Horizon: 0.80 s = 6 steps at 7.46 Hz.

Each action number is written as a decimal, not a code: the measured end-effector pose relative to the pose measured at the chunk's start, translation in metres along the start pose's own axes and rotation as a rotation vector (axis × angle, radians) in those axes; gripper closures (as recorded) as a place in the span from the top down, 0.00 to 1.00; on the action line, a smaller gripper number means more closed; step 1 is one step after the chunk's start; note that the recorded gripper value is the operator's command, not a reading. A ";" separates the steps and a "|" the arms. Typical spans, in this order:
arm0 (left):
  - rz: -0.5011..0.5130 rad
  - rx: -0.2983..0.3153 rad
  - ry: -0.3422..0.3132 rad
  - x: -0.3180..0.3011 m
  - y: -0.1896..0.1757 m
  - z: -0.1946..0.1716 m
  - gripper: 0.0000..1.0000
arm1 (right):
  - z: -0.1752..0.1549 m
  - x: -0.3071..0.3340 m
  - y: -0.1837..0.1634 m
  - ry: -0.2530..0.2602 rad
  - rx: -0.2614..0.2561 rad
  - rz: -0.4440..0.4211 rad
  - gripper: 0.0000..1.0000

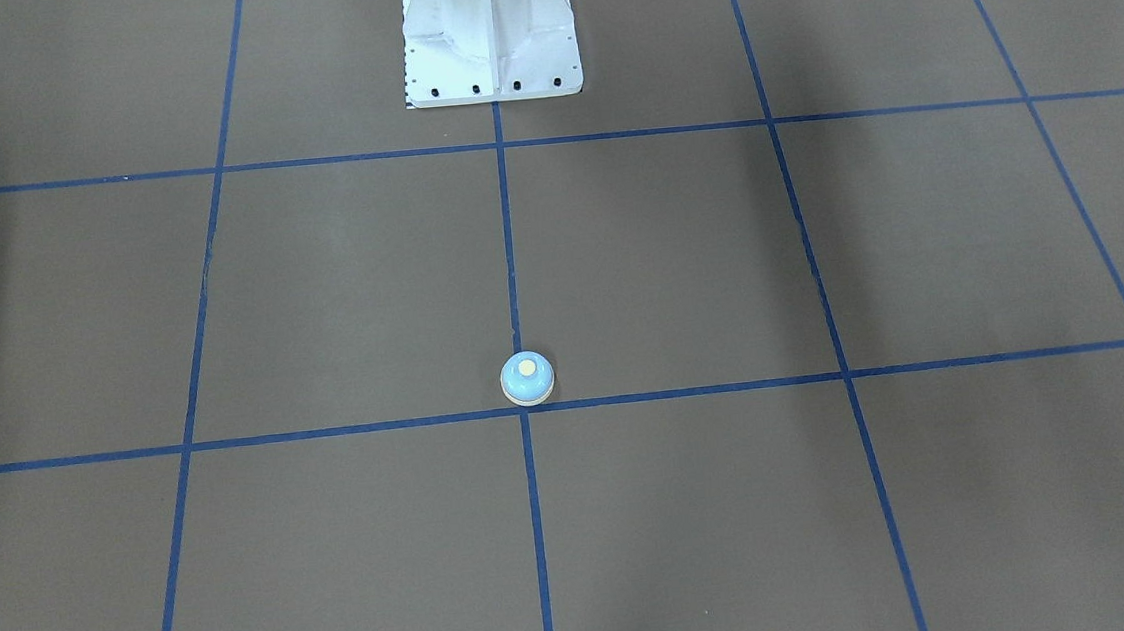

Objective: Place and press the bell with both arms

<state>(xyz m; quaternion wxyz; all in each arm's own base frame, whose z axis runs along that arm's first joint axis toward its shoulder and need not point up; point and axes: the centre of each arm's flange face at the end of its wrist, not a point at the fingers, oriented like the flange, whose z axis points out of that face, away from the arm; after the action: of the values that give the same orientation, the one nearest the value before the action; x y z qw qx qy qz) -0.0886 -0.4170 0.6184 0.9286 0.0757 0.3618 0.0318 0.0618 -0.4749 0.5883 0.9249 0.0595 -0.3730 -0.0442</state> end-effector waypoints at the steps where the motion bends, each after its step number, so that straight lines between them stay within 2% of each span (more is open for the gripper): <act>1: -0.003 -0.001 0.002 0.000 0.001 0.000 1.00 | 0.001 0.001 0.002 0.001 -0.002 0.004 1.00; 4: 0.011 0.013 0.003 0.007 0.003 -0.008 1.00 | 0.002 -0.002 -0.001 0.003 -0.003 -0.001 1.00; 6: 0.011 0.015 0.002 0.008 0.004 -0.009 1.00 | 0.004 -0.006 -0.004 0.005 -0.006 0.029 1.00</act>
<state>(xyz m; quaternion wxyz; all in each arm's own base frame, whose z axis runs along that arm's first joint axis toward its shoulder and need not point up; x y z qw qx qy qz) -0.0887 -0.4115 0.6070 0.9275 0.0848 0.3624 0.0342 0.0543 -0.4785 0.5865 0.9265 0.0514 -0.3713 -0.0315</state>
